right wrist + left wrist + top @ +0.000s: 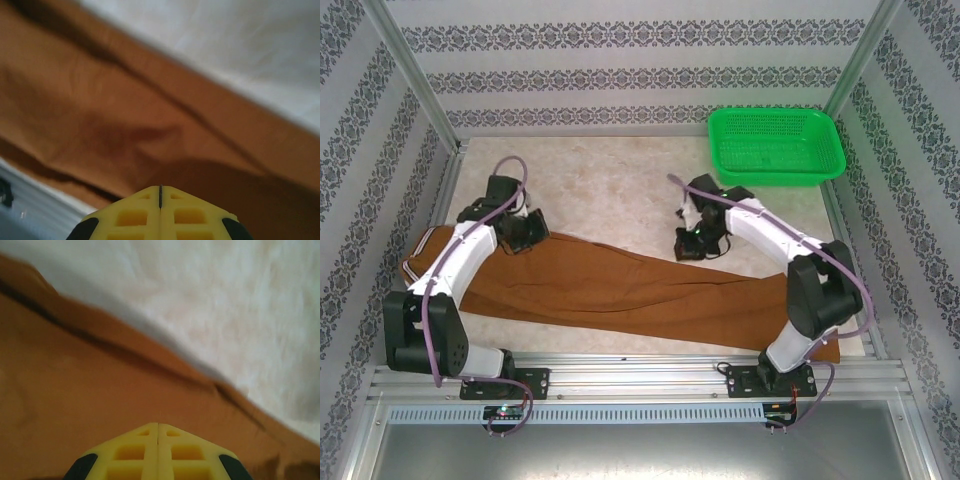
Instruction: Roll up the long pants
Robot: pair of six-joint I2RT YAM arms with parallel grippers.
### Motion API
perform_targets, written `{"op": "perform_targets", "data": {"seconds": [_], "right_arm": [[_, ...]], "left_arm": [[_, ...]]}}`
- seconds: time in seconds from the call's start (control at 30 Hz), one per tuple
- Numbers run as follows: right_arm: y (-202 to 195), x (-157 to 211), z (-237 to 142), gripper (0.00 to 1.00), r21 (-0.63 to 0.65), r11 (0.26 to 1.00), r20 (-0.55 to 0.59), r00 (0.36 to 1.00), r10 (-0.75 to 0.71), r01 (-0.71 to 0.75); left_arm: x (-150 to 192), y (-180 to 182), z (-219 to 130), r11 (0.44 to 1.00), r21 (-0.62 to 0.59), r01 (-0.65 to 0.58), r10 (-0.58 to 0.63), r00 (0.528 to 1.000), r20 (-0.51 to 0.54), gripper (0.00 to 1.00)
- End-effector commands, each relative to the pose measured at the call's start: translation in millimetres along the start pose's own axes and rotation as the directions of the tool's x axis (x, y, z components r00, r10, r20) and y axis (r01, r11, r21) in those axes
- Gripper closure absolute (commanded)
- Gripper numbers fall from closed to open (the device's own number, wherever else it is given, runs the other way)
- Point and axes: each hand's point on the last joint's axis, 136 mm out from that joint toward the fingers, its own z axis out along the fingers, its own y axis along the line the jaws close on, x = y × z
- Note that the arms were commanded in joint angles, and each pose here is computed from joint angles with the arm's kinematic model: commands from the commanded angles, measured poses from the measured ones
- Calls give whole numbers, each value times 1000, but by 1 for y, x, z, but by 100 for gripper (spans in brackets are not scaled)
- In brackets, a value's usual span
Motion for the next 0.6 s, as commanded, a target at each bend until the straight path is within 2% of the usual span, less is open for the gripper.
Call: {"op": "perform_targets", "data": {"seconds": [0.0, 0.1, 0.2, 0.33, 0.43, 0.57], "right_arm": [[14, 39, 19, 100, -48, 999, -168, 986, 6, -15], [4, 61, 38, 100, 12, 999, -250, 968, 34, -32], [-27, 77, 57, 100, 129, 986, -291, 947, 136, -102], [-56, 88, 77, 100, 222, 954, -319, 909, 267, -202], [-69, 78, 83, 100, 254, 932, -305, 893, 332, -260], [-89, 47, 81, 100, 276, 909, -264, 885, 384, -312]], "left_arm": [[39, 7, 8, 1000, 23, -18, 21, 991, -134, 100], [57, 11, 23, 1000, 24, -5, 10, 982, -189, 100], [64, 19, 42, 1000, -14, 25, -28, 978, -209, 100], [63, 27, 66, 995, -46, 87, -94, 975, -200, 100], [57, 36, 81, 986, -81, 148, -159, 974, -164, 100], [43, 48, 90, 967, -151, 207, -223, 970, -100, 100]]}}
